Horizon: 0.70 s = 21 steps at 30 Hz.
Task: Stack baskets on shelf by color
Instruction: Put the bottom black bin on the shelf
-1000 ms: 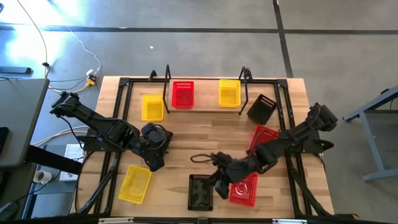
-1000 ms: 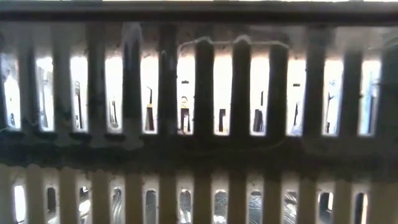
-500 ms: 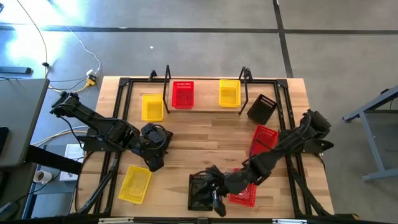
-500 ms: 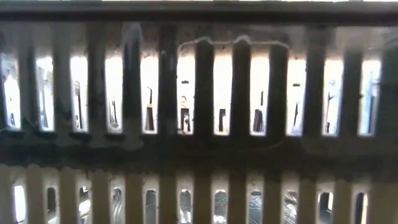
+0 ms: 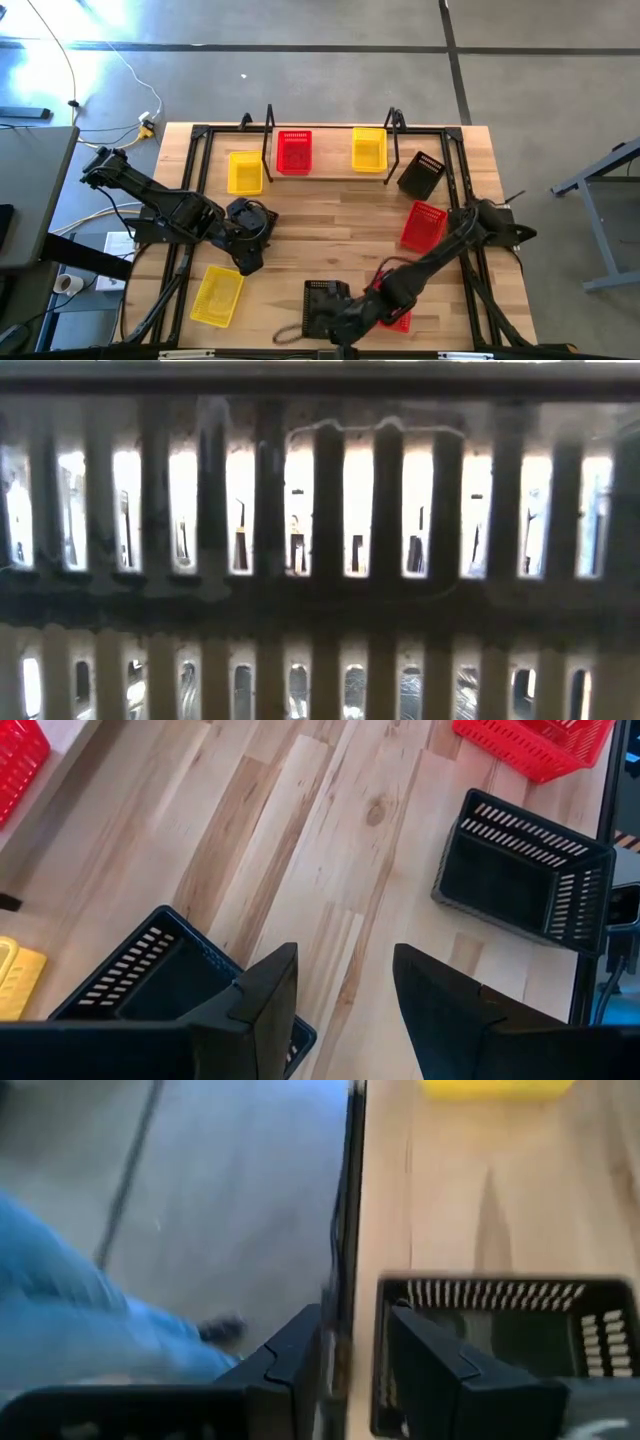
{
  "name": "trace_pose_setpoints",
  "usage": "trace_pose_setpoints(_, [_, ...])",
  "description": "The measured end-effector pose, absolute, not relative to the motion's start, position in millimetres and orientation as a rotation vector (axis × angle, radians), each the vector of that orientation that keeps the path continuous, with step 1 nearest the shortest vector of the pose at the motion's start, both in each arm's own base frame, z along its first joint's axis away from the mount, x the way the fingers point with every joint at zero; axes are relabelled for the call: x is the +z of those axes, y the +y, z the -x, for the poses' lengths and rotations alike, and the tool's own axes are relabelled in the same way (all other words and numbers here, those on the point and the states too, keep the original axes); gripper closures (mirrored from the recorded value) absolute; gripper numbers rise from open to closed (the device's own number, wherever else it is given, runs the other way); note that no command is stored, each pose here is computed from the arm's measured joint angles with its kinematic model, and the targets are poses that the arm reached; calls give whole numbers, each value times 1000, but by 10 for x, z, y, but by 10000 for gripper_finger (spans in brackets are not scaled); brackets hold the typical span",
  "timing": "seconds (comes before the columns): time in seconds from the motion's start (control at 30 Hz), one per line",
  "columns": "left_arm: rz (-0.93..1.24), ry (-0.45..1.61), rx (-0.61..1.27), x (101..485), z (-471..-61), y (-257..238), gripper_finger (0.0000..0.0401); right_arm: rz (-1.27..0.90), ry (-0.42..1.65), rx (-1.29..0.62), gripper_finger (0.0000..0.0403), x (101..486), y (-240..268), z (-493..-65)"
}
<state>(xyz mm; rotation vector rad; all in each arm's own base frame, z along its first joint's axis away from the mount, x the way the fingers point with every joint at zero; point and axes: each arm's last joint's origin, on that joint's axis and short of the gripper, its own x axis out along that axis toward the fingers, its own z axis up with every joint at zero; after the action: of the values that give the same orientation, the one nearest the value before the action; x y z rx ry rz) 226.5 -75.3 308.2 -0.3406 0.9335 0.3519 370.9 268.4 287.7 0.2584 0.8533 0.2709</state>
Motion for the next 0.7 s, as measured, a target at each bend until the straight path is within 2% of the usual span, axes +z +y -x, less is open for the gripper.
trace_pose_setpoints(0.27, [343,935,355,3081,-2263,-752,245,-151,958,270,302,2511,2845,-3688])
trace_pose_setpoints(0.7, [340,933,364,3080,-2260,-749,245,-122,1011,279,301,2081,3015,-3761])
